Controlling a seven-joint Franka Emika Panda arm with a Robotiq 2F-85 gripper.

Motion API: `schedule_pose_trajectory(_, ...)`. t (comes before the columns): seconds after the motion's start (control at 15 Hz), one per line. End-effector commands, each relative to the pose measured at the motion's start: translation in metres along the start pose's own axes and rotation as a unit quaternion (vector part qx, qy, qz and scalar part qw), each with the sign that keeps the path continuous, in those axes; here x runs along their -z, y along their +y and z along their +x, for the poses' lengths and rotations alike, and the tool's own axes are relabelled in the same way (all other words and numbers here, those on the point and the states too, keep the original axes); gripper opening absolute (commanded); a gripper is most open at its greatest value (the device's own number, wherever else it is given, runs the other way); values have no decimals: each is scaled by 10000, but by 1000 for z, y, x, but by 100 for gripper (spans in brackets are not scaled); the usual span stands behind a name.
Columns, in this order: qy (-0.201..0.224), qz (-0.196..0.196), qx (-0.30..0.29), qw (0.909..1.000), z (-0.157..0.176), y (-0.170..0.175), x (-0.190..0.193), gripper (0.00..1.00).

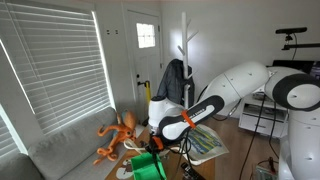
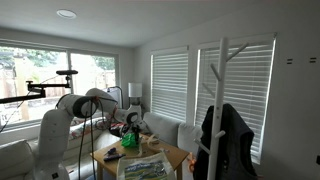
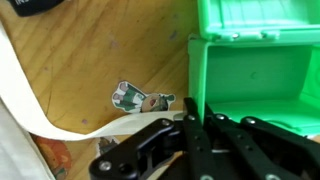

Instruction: Turn the green storage box slightly clockwise once

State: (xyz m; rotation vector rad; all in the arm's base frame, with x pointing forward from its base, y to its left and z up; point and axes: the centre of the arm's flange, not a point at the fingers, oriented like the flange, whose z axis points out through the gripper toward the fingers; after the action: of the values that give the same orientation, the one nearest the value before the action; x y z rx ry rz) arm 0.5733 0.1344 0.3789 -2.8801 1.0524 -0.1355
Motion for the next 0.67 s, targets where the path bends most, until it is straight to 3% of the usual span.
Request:
schedule_pose_trajectory(0.0,84,-25,-77,9999,-4,-13,-1,31)
schedule_pose_trajectory(0.07,171,-13,-101,9998,-7,-9,8,32)
schedule_pose_trajectory(0.2,318,39,-103,9994,-16,5,30,44)
schedule_pose_trajectory(0.47,439,821,272,9953,-36,36,110,73)
schedule_pose_trajectory(0.6,364,1190,759,9893,-45,55,148,85)
